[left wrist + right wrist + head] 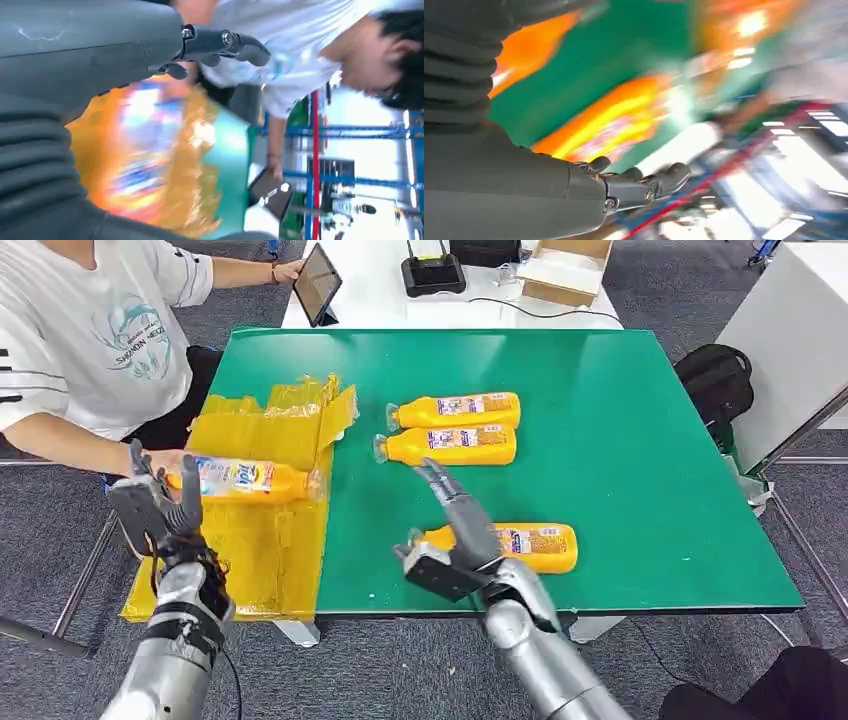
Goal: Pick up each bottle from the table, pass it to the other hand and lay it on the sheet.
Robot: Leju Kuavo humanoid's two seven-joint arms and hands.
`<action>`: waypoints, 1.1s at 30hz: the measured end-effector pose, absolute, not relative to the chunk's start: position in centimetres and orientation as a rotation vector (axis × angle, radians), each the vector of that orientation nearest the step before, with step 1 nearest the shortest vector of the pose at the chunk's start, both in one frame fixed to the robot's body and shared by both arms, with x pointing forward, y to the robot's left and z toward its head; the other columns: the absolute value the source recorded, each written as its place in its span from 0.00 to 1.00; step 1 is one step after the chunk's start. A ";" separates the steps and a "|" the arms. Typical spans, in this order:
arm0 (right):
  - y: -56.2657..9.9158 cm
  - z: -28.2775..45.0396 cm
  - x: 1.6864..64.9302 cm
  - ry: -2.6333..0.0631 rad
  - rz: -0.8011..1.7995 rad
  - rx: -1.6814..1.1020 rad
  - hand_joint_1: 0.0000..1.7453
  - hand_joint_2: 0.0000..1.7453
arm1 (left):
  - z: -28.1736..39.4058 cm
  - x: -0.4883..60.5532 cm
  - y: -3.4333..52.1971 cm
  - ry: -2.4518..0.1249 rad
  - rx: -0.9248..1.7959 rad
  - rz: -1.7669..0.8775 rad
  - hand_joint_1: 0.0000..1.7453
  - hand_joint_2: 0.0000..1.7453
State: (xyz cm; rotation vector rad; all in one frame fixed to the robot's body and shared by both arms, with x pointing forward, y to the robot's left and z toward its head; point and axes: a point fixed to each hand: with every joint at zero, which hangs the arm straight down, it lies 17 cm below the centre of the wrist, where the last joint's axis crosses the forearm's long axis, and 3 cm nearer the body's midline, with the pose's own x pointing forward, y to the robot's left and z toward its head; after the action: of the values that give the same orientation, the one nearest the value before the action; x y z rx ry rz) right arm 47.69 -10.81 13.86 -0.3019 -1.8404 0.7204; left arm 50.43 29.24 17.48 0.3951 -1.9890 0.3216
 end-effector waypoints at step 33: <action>-23.6 2.9 50.4 -1.338 0.992 -0.416 0.00 1.00 | 17.8 44.7 20.3 -2.063 0.223 0.155 0.00 1.00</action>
State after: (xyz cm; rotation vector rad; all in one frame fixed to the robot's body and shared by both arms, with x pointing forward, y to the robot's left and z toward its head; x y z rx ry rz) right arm 50.35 -23.58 2.94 -0.4163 -1.3380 0.9920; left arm 44.74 20.27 17.81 0.2233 -2.0632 0.1547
